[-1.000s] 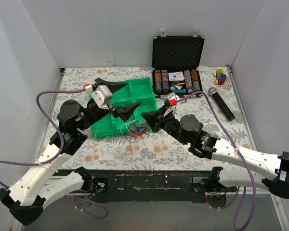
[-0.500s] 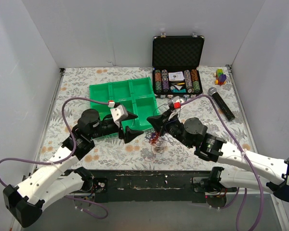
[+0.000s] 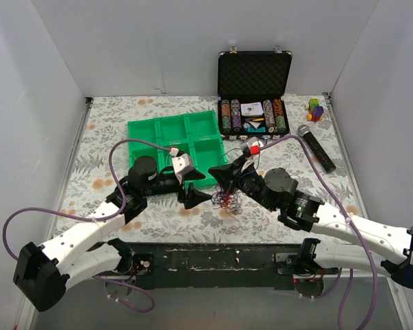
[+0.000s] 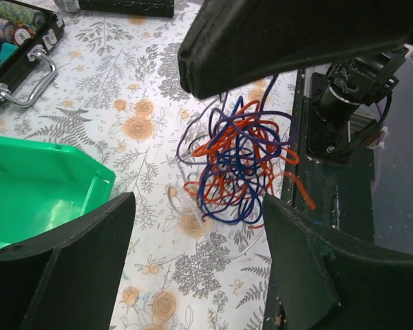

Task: Untangle the cables
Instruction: Untie the cable.

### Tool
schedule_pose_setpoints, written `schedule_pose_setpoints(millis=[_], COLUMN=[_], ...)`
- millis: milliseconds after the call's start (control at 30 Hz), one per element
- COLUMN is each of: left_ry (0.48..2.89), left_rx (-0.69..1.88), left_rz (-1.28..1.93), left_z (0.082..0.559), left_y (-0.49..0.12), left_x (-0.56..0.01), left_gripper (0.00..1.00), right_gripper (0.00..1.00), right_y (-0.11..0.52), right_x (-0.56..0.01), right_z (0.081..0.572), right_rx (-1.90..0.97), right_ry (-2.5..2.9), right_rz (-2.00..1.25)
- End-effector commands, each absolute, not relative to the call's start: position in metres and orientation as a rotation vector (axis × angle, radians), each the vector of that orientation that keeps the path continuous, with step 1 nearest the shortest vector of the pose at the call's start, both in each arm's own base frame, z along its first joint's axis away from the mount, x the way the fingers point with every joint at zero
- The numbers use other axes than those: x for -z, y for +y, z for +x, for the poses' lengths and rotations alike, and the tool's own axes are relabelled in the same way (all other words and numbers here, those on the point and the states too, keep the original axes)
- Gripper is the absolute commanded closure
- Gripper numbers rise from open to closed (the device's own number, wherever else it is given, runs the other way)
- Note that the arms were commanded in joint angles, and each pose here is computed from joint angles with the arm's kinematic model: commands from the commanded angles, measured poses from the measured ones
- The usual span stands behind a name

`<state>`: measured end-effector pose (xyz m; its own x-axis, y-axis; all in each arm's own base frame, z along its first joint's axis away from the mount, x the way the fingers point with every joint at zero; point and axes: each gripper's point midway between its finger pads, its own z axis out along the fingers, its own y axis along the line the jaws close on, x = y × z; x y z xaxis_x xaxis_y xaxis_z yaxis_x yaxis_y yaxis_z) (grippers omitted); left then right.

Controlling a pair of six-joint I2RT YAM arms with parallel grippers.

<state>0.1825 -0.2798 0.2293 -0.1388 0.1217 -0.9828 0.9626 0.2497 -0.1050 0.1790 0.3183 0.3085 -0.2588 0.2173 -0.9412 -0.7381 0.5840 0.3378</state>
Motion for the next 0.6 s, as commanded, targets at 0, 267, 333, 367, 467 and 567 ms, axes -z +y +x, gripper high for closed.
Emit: schedule_pose_setpoints(millis=[0, 267, 333, 367, 467, 567], left_ry=[1.460, 1.450, 1.457, 1.461, 1.464, 1.469], left_rx=[1.135, 1.191, 1.211, 1.212, 1.211, 1.197], left_rz=[1.071, 1.081, 1.069, 1.066, 1.067, 1.087], left_z=[0.175, 0.162, 0.160, 0.161, 0.161, 0.160], left_y=[-0.294, -0.297, -0.298, -0.298, -0.298, -0.296], left_x=[-0.233, -0.233, -0.233, -0.232, -0.230, -0.225], left_gripper=[0.25, 0.13, 0.13, 0.15, 0.33, 0.64], right_gripper=[0.99, 0.99, 0.99, 0.99, 0.99, 0.99], right_y=[0.326, 0.330, 0.331, 0.331, 0.331, 0.331], right_x=[-0.338, -0.350, -0.351, -0.352, -0.357, -0.361], right_z=[0.175, 0.171, 0.170, 0.170, 0.168, 0.168], right_rx=[-1.068, -1.101, -1.109, -1.117, -1.140, -1.143], right_ry=[1.502, 1.482, 1.480, 1.476, 1.460, 1.453], right_rz=[-0.414, -0.430, -0.430, -0.426, -0.419, -0.414])
